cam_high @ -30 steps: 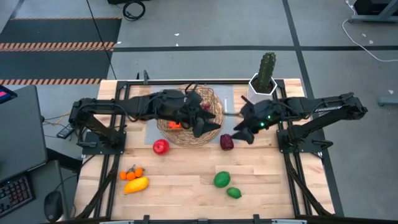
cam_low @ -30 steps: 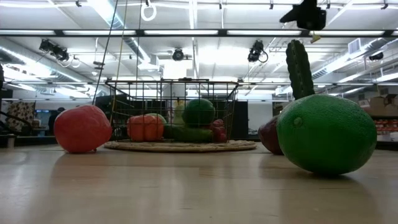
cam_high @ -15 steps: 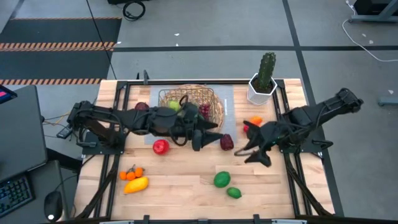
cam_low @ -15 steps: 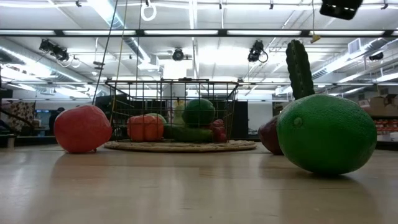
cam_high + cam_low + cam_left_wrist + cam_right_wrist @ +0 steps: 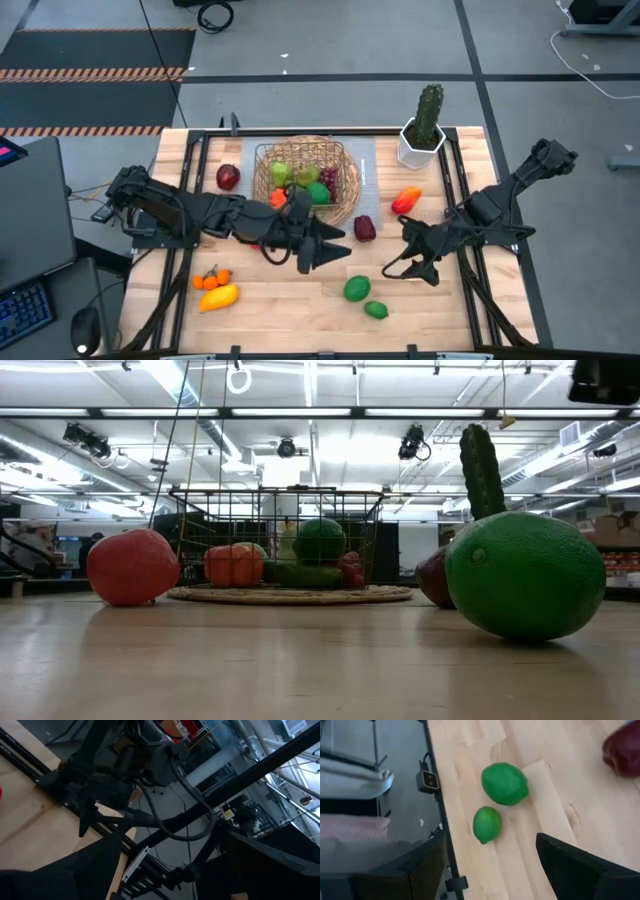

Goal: Build produce basket
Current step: Put the right lime into the gold wire basket

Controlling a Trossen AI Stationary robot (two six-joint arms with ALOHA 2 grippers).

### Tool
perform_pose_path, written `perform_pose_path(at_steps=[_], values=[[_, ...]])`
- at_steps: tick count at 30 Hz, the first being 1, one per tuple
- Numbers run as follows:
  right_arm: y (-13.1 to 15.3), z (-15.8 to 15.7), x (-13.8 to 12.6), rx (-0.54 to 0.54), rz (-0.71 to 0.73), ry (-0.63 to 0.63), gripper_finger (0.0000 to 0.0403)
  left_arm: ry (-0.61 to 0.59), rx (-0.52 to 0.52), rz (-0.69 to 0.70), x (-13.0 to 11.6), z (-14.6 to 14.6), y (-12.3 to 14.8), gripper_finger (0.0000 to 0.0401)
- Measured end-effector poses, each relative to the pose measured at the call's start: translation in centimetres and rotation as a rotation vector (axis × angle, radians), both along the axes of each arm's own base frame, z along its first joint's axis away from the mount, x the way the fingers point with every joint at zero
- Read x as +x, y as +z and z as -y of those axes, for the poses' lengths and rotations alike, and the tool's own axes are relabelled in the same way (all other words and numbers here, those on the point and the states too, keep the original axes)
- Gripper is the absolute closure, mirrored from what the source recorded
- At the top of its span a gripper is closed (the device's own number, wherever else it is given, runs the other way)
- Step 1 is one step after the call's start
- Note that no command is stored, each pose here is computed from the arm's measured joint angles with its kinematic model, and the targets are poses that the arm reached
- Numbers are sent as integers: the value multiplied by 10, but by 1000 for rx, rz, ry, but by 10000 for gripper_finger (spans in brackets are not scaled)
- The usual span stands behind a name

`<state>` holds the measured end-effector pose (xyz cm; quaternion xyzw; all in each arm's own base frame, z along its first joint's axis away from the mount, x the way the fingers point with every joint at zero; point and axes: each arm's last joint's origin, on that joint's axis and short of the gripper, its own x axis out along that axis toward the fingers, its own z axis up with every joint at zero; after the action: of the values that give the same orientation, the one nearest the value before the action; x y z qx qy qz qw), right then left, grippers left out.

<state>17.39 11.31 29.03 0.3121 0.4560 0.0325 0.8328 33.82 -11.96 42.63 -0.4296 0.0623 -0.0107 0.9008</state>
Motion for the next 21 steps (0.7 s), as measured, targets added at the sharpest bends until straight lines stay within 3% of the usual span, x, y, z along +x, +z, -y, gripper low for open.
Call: perform_pose_path(at_steps=[5,10,15,21], values=[[-19,-12,-5,3,-23,-59,93,-12,0,-1,-2,4,0,37],[-42,-32,2,-27,-11,24,93,-30,4,-7,-4,10,-1,37],[-54,-54,16,3,43,45,93,-48,25,-59,-7,16,-6,37],[-75,-76,29,-34,78,60,93,-64,28,-65,-9,21,-7,37]])
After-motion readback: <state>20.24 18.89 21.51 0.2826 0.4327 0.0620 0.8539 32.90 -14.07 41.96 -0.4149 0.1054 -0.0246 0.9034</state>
